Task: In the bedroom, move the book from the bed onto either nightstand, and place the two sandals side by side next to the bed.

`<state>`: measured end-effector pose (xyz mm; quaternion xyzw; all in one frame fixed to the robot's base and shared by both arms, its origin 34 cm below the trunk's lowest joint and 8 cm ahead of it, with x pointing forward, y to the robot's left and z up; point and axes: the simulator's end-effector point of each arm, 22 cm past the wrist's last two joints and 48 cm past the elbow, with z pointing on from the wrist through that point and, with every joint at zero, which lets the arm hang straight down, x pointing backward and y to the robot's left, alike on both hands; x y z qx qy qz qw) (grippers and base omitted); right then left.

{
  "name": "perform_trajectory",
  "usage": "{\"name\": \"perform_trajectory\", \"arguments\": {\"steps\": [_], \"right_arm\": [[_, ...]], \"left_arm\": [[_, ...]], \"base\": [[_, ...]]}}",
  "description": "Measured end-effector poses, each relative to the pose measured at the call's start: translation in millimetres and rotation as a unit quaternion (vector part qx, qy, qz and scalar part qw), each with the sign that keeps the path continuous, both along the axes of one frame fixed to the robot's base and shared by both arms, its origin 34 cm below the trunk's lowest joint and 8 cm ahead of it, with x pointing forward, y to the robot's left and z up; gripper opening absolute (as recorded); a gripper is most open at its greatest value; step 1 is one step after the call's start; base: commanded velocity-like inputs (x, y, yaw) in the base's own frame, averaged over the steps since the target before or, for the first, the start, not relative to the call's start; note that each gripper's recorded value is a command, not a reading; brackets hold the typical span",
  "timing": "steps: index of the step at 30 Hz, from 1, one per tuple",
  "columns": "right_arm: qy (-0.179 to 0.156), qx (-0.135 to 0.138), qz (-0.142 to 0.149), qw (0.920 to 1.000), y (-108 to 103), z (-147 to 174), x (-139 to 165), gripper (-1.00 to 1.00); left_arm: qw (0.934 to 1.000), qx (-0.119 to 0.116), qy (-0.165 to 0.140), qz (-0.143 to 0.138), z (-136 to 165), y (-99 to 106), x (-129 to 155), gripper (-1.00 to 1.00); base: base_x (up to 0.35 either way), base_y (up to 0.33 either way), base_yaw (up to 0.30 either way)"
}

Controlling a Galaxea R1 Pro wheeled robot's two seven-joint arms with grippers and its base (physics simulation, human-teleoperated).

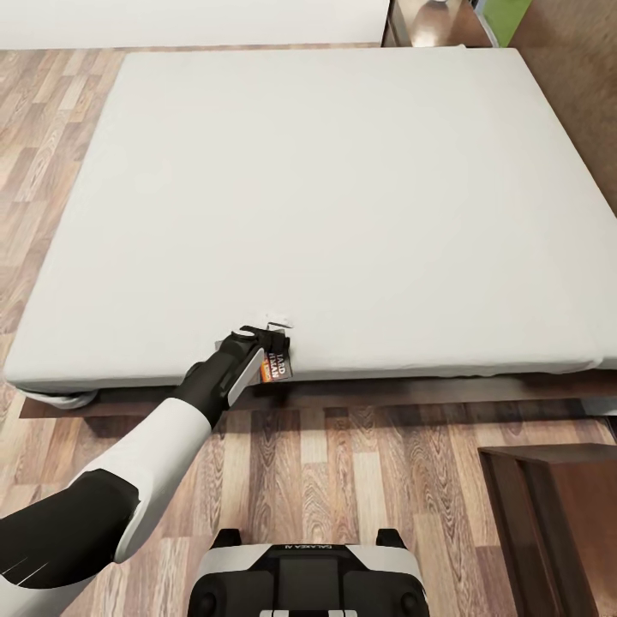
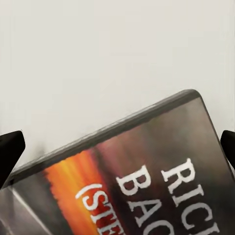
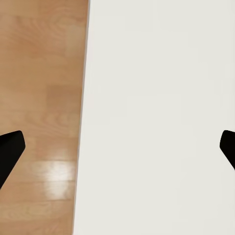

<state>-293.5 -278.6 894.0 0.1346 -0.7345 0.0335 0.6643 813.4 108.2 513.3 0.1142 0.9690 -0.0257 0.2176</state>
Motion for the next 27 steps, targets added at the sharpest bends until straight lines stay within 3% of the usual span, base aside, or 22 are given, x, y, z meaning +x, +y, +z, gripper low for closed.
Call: {"name": "perform_trajectory", "arguments": {"steps": [27], "right_arm": [[0.000, 0.002, -0.002, 1.0000, 4.0, -0.1, -0.1, 1.00]], "left_arm": [[0.9998, -0.004, -0.017, -0.009, 4.2, -8.6, 5.1, 1.00]], "base": [[-0.002, 0.001, 0.000]]}}
